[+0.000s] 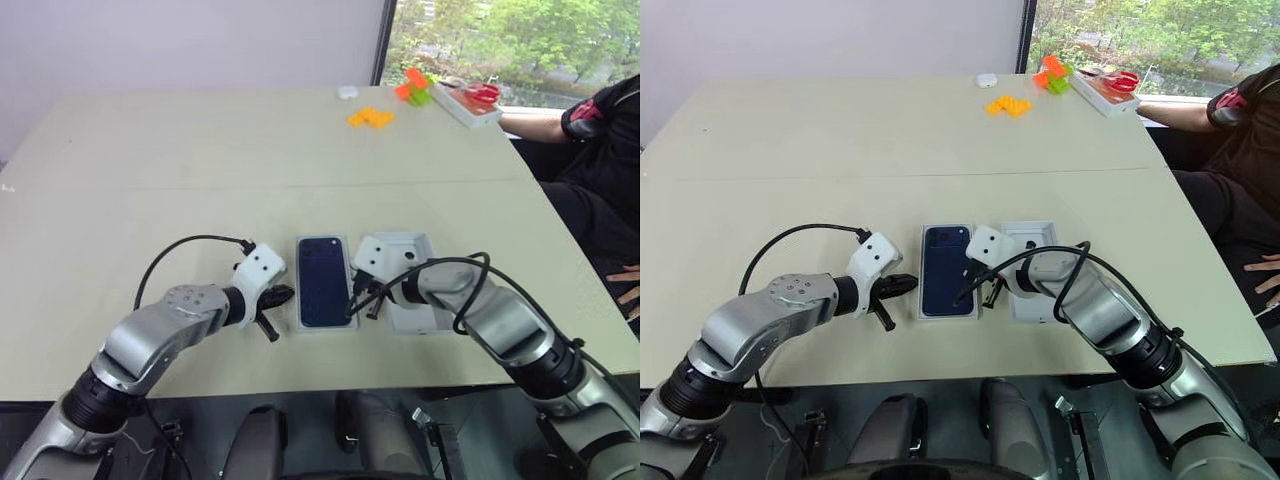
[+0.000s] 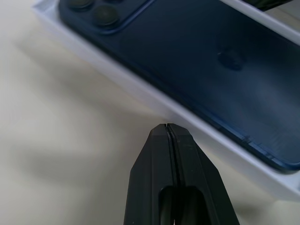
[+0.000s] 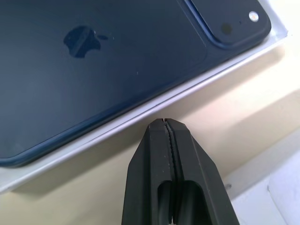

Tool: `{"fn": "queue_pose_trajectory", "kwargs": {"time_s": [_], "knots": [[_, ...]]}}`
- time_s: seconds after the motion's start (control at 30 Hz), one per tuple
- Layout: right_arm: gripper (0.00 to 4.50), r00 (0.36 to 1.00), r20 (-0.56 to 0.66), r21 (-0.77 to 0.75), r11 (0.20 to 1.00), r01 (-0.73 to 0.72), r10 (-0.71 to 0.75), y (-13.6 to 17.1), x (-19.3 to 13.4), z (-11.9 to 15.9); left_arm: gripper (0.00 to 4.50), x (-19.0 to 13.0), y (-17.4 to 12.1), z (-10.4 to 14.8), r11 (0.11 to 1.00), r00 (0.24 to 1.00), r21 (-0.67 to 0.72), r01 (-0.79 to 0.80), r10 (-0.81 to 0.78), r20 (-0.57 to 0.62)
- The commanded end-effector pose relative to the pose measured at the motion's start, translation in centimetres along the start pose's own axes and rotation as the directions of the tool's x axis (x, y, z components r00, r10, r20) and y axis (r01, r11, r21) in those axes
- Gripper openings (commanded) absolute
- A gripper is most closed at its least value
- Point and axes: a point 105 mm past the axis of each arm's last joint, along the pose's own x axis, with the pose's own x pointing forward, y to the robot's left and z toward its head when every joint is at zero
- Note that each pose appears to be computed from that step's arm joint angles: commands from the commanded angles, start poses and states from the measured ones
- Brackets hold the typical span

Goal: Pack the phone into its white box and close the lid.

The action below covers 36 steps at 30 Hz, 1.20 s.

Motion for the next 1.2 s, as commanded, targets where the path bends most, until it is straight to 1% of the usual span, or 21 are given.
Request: {"fn": "queue_pose_trajectory", "kwargs": {"time_s": [0.03,0.43,0.63,0.73,0.83,0.87,0.93,0.97,1.07,1.2], "knots": [[0.0,0.999,0.05,-0.029,1.0,-0.012,0.013,0.4,-1.0,1.2,0.03,0.5,-0.8,0.4,0.999,0.999,0.021,0.04,-0.041,0.011],[0.0,0.999,0.039,-0.036,0.999,-0.007,0.008,0.4,-1.8,1.1,0.03,0.7,-0.9,0.6,0.999,0.998,-0.012,0.049,-0.048,0.026],[0.0,0.999,0.043,-0.061,0.998,0.027,-0.024,-0.6,-5.2,1.6,0.03,-1.1,0.5,0.2,1.0,1.0,-0.031,0.001,0.0,0.03],[0.0,0.997,0.072,-0.011,0.999,0.042,-0.041,-1.2,-6.5,2.1,0.03,-2.1,1.2,-0.1,0.999,0.999,-0.035,-0.015,0.017,0.045],[0.85,0.994,0.087,0.211,0.976,0.047,-0.067,-2.2,-6.7,2.0,0.0,-3.0,1.6,0.2,0.999,0.995,-0.022,-0.027,0.029,0.091],[1.35,0.996,0.059,0.263,0.963,0.055,-0.073,-2.2,-6.5,1.5,0.0,-3.3,1.8,0.1,1.0,0.994,-0.006,-0.029,0.029,0.103],[2.31,0.996,0.015,0.314,0.946,0.083,-0.092,-2.2,-6.2,0.9,0.0,-3.6,2.0,0.0,0.999,0.994,0.022,-0.028,0.026,0.11],[2.87,0.994,0.004,0.359,0.928,0.096,-0.105,-2.3,-5.9,0.8,0.0,-3.8,2.0,0.0,0.999,0.993,0.046,-0.023,0.018,0.113],[2.87,0.991,0.004,0.473,0.873,0.118,-0.136,-2.9,-4.9,0.6,0.0,-4.0,1.8,0.3,0.994,0.992,0.105,0.01,-0.023,0.127],[2.87,0.986,-0.01,0.548,0.824,0.146,-0.168,-3.3,-4.2,0.0,0.0,-4.3,1.0,0.7,0.983,0.986,0.171,0.069,-0.093,0.139]]}}
